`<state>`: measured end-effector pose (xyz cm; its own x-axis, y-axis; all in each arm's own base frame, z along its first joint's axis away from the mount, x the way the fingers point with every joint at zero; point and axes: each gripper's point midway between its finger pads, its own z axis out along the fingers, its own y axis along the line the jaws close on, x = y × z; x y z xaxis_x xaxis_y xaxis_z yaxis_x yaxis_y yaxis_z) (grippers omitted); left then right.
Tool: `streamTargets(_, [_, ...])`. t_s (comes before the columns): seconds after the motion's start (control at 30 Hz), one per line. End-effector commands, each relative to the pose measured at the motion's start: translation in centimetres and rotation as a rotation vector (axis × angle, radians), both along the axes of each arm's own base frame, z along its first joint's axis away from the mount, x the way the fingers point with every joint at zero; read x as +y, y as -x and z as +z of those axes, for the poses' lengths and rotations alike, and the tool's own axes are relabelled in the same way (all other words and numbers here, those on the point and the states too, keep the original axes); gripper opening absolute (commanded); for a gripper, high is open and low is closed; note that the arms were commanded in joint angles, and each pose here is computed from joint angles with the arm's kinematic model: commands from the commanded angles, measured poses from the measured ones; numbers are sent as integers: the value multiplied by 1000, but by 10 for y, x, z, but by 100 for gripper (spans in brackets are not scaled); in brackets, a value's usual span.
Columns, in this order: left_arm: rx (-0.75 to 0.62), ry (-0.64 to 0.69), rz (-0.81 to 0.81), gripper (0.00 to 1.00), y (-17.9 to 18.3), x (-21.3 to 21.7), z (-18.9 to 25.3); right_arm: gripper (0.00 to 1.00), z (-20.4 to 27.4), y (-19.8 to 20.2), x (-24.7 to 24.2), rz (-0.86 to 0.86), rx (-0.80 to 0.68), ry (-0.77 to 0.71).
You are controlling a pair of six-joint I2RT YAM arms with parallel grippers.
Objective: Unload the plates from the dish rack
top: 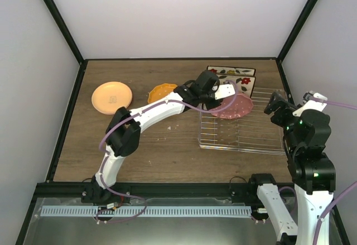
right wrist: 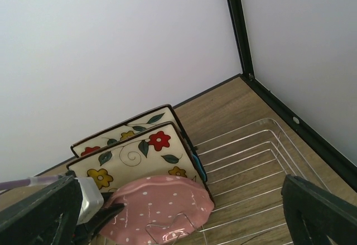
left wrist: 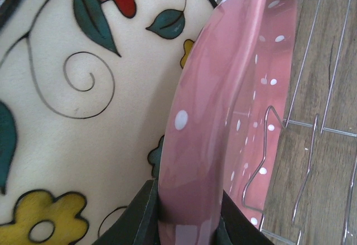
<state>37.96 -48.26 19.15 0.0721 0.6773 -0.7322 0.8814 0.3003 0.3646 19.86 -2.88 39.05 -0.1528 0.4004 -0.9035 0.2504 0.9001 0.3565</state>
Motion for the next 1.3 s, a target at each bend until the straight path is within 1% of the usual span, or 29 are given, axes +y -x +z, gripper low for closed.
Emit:
streamTargets(0.0, [-163,298,81,4,-1,13,158,100,2,-4,1,7,-25,-9])
streamTargets(0.2, [-195,336,113,4,3,27,186,100,-3,-13,7,33,-26,-29])
streamTargets(0.37, [-253,396,138,4,10,43,227,100,-7,-16,9,43,-18,-39])
streamTargets(0.57, [-333,493,225,4,13,78,281,100,-8,-17,9,47,-17,-41])
streamTargets(0.63, [-366,565,270,4,15,99,312,100,-10,-17,10,51,-13,-42])
streamTargets(0.7, [-409,667,335,4,15,132,351,100,-11,-18,11,57,-10,-46])
streamTargets(0.8, [-461,815,458,4,7,196,404,100,-15,-20,13,66,-3,-52])
streamTargets(0.87, [-455,886,567,4,-13,246,416,100,-17,-21,14,71,-1,-58])
streamTargets(0.9, [-433,908,625,4,-26,270,413,100,-18,-22,15,75,-1,-60])
streamTargets(0.97, [-332,946,742,4,-57,312,391,100,-19,-25,17,83,-1,-67])
streamTargets(1.03, [-164,980,851,4,-90,351,351,100,-20,-28,19,95,0,-71])
streamTargets(1.1, [4,1005,931,4,-112,381,302,100,-20,-31,21,107,1,-76])
streamTargets(1.13, [95,1000,976,4,-121,391,267,100,-19,-31,22,110,0,-77])
streamTargets(1.2, [248,1017,1045,4,-132,413,211,100,-18,-32,23,115,-1,-80])
streamTargets(1.27, [428,1047,1090,4,-136,421,154,100,-18,-31,23,116,-2,-81])
